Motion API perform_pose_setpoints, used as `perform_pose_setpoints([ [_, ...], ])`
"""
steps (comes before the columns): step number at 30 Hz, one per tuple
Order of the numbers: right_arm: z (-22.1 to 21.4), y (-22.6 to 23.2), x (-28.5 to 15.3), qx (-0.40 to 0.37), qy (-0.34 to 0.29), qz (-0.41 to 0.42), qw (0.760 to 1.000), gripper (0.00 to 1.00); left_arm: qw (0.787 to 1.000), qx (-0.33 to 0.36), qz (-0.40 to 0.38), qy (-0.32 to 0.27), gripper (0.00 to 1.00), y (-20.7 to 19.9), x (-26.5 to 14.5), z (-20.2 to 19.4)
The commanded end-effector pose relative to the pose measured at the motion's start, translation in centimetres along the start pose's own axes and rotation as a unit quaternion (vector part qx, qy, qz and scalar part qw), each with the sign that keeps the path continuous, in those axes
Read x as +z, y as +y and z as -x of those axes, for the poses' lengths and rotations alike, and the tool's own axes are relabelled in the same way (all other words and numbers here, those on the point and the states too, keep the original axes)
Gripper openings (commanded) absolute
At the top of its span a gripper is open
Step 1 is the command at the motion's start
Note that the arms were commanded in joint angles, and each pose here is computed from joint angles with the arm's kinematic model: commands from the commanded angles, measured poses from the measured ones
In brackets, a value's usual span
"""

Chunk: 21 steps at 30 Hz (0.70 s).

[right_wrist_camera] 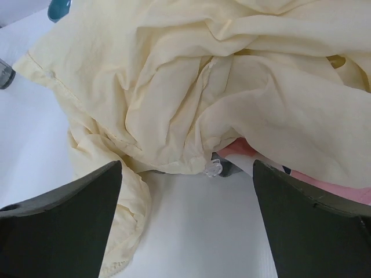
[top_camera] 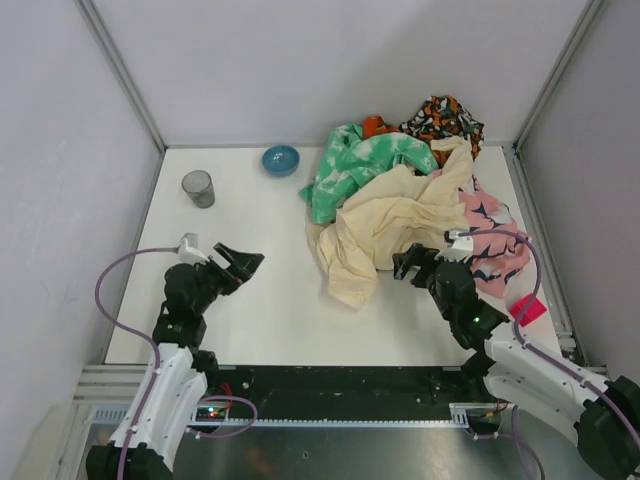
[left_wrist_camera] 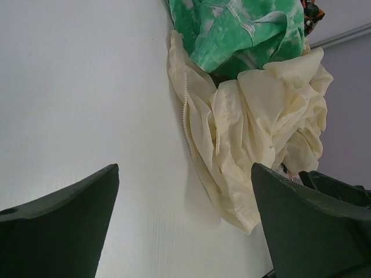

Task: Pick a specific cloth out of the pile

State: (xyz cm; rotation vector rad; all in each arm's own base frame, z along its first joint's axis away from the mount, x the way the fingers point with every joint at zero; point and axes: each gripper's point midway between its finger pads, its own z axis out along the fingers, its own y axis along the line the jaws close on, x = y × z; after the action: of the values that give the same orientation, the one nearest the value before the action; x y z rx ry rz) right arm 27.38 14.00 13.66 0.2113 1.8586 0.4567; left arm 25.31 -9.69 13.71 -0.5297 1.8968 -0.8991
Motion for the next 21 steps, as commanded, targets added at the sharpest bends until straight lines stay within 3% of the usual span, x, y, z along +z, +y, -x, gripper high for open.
perform_pose_setpoints([
  [1, 2.6, 1.1, -0.5, 0.009, -0.034, 0.015, 0.999, 0.99, 1.0, 0.011, -0.005, -0.014, 1.0, -0.4, -0.2, 0.8],
  [9, 4.5, 2.4, -2.6, -0.046, -0.058, 0.072, 0.995, 0.99, 1.0, -0.001, 0.018, -0.013, 1.0, 0.5, -0.4, 0.5],
  [15, 5.4, 4.8, -3.7, -0.197, -0.034, 0.132, 0.971, 0.99, 1.0, -0.005, 0.028, -0.003, 1.0, 1.0, -0.2, 0.1],
  [18, 3.1, 4.3, -2.8, -0.322, 0.015, 0.114, 0.94, 0.99, 1.0, -0.003, 0.029, 0.001, 1.0, 1.1, -0.2, 0.0],
  [21, 1.1, 3.6, -1.9, -0.488, 0.047, 0.105, 0.865, 0.99, 1.0, -0.003, 0.029, 0.003, 1.0, 1.1, -0.1, -0.1],
])
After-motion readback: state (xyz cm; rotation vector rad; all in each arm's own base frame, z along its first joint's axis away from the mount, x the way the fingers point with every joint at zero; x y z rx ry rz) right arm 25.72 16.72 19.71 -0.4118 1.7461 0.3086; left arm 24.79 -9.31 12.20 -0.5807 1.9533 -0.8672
